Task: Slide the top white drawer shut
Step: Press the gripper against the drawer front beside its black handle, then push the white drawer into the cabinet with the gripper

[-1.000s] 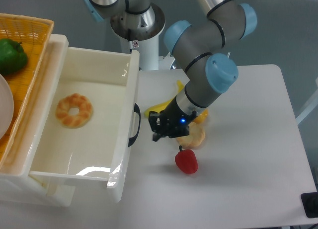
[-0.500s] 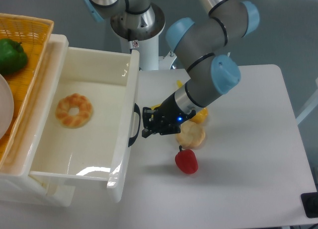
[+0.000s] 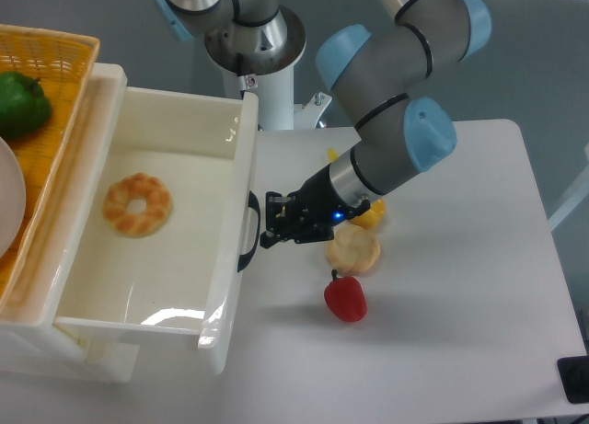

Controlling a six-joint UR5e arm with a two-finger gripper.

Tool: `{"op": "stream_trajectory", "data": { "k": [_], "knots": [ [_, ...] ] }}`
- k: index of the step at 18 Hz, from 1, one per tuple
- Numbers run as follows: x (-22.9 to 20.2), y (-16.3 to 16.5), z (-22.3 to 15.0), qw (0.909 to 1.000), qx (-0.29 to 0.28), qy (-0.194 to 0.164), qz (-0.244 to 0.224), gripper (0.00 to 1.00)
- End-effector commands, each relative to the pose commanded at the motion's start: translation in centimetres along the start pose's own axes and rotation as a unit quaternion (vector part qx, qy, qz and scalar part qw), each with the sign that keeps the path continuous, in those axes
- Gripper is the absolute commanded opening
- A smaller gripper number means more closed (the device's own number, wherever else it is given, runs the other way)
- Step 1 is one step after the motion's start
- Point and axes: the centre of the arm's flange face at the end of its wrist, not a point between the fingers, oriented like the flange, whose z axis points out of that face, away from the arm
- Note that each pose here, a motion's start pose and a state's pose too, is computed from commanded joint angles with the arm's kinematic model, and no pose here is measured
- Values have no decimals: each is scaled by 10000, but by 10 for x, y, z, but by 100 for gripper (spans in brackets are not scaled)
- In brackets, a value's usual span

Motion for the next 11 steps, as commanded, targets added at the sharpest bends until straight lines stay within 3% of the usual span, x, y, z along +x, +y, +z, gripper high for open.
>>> {"op": "stream_trajectory", "data": {
  "k": [11],
  "knots": [
    [5, 1, 1, 10000, -37, 33, -12, 3]
  ]
}}
